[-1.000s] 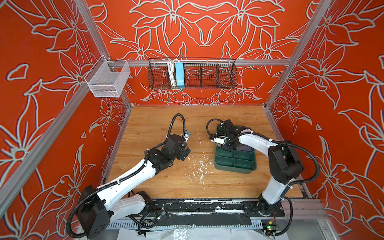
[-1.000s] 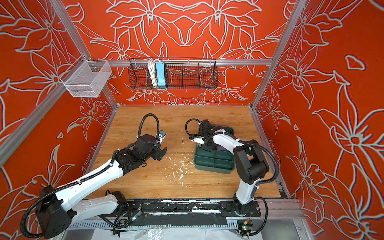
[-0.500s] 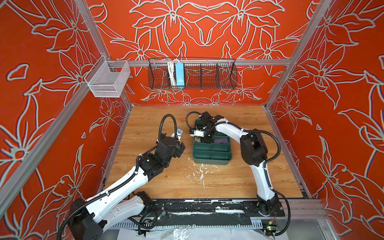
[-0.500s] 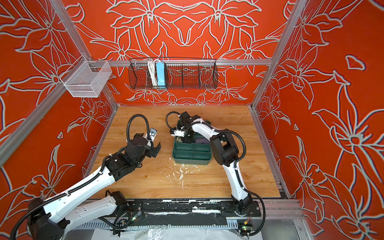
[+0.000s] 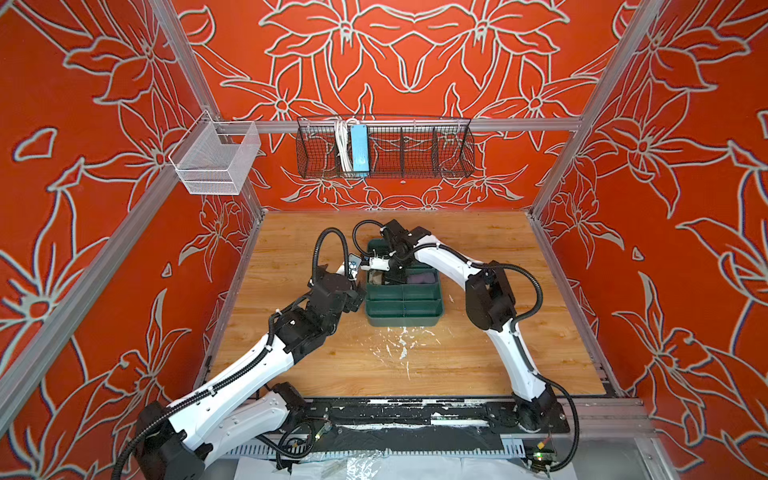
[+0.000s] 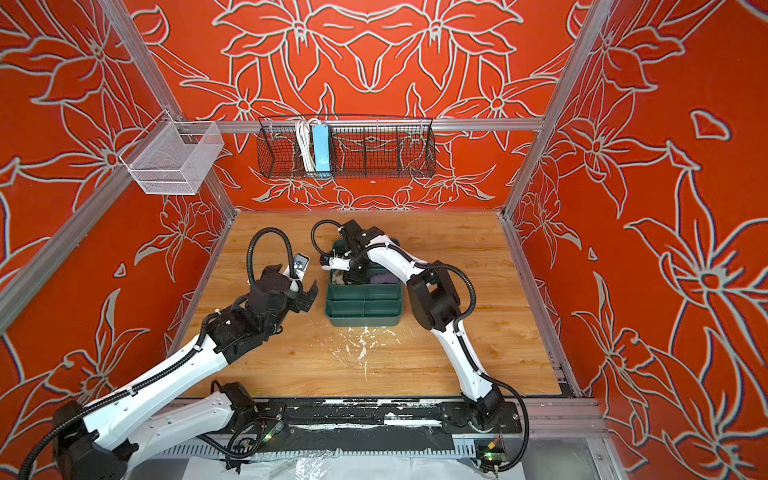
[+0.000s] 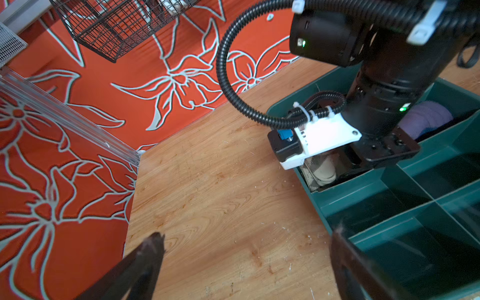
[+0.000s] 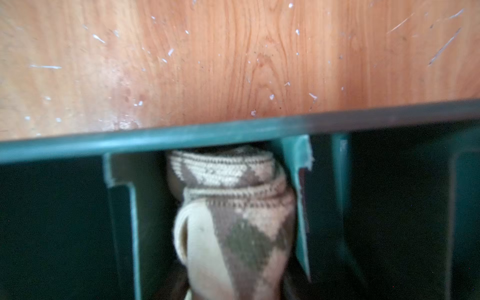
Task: Roll the socks
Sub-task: 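Carry the rolled sock with the right gripper into a tray compartment, then open the right gripper to release the rolled sock in the tray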
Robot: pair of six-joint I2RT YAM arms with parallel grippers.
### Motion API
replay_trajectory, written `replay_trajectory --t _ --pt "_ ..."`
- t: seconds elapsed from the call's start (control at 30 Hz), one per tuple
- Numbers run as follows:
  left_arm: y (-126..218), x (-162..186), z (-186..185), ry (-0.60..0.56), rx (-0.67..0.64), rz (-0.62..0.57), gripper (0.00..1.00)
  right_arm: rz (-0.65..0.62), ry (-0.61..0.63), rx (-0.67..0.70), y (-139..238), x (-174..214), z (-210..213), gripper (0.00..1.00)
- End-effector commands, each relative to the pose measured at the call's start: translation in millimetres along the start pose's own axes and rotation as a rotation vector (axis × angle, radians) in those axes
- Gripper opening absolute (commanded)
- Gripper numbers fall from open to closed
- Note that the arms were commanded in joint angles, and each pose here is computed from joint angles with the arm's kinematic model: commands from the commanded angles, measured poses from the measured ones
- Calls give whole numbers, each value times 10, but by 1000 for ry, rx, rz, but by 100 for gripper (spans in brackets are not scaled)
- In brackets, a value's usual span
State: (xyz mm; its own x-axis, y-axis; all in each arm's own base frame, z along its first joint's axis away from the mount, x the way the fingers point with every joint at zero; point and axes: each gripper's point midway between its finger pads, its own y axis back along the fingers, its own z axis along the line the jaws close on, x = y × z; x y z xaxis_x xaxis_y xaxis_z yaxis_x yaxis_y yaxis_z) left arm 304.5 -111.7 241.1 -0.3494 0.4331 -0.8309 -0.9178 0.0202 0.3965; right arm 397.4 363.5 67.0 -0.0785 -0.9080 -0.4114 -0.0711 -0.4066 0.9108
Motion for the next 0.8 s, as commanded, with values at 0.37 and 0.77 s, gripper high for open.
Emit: replay_trajectory --t 0.37,0.77 --pt "1 -37 74 22 -25 -12 97 6 49 -116 264 -23 248 52" --pt "-39 -23 78 19 -25 -1 97 -29 107 -123 505 -139 350 59"
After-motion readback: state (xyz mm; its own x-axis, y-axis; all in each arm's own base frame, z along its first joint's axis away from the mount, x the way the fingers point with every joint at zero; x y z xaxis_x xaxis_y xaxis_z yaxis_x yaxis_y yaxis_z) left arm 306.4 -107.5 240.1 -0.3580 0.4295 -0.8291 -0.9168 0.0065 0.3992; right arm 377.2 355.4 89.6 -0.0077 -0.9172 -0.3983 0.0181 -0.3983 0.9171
